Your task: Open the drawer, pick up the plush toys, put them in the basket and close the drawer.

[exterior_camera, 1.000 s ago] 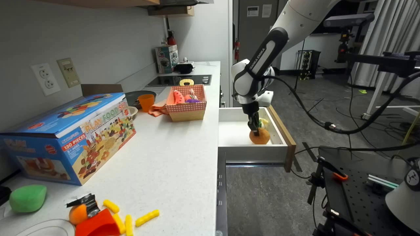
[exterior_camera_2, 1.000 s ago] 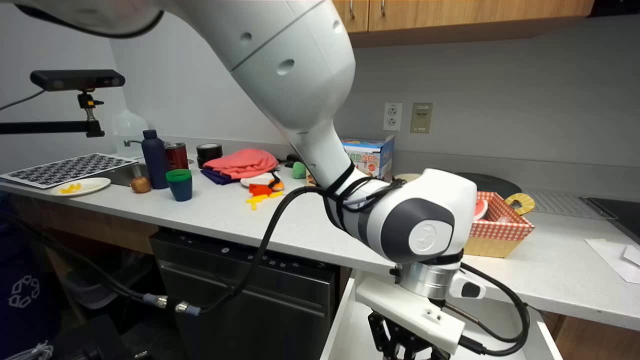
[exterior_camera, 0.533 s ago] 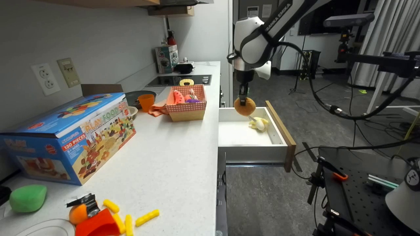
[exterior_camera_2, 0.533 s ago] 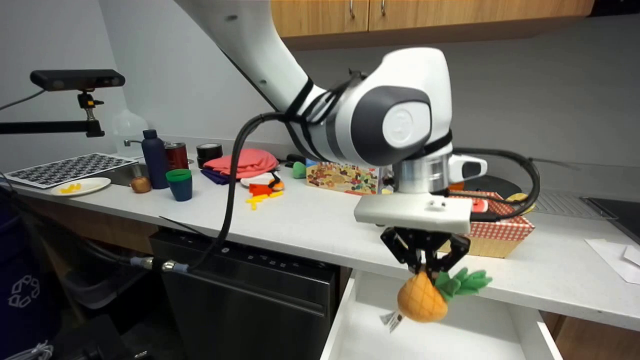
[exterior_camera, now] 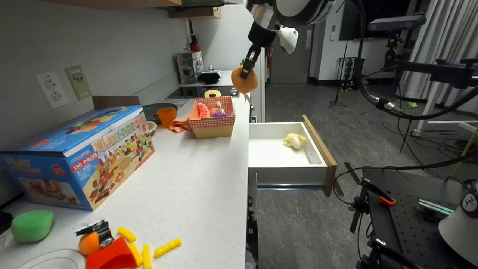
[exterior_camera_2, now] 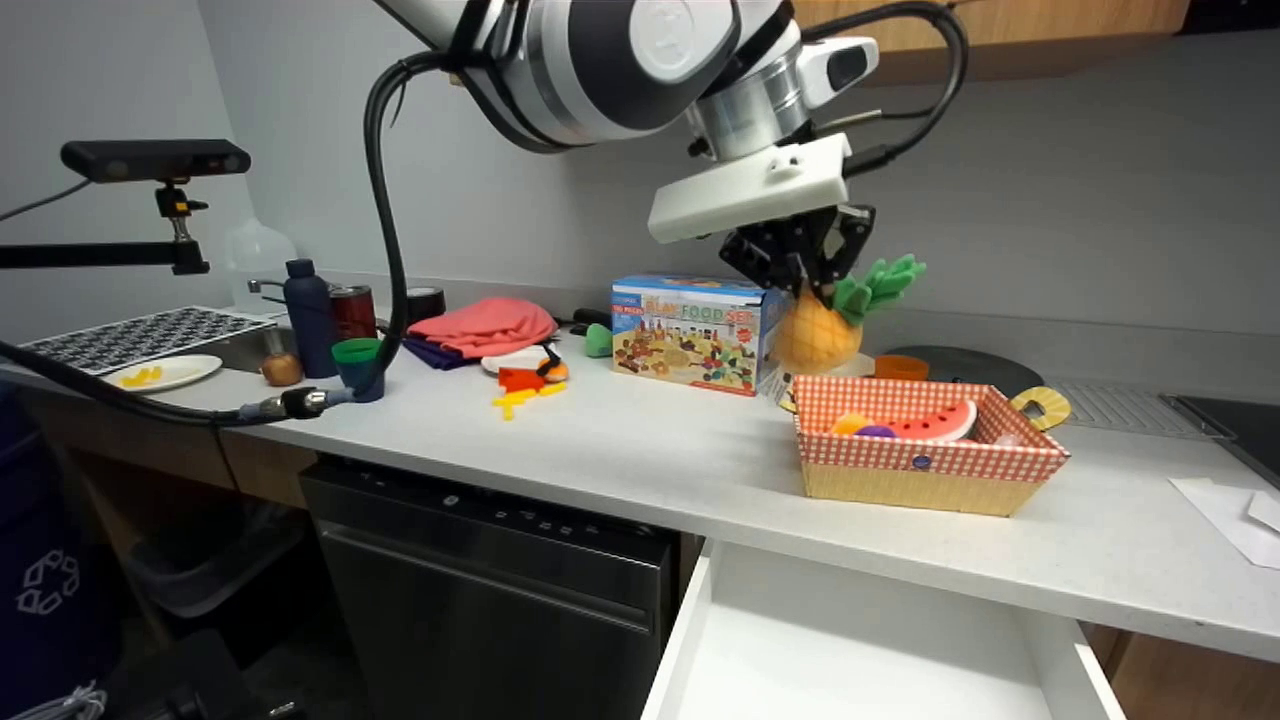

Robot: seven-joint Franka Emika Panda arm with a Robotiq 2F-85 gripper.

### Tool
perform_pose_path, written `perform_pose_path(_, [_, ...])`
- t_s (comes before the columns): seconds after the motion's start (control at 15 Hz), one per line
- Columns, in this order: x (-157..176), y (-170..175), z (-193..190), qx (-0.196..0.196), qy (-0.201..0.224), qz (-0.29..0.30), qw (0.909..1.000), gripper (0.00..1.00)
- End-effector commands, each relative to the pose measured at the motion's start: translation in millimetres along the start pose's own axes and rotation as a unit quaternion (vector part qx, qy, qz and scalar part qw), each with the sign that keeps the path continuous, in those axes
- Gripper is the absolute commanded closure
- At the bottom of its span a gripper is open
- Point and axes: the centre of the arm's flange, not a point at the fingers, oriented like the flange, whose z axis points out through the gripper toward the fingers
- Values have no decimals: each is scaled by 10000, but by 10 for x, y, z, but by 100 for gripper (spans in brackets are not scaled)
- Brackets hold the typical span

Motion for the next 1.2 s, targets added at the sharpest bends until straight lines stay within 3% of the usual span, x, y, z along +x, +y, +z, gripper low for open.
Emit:
perform_pose_path(0.0, [43,-52,-51,26,175,-15,9998,87])
perform_pose_path(0.27, [39,-80,-64,34,276,-20,9996,87])
perform_pose_path(0.33, [34,-82,-60,36,272,-20,9996,97])
perform_pose_path(0.73, [550,180,394,-247,373,321,9985,97])
perform_pose_path(1.13, [870,330,1007,-299,169,619,9975,97])
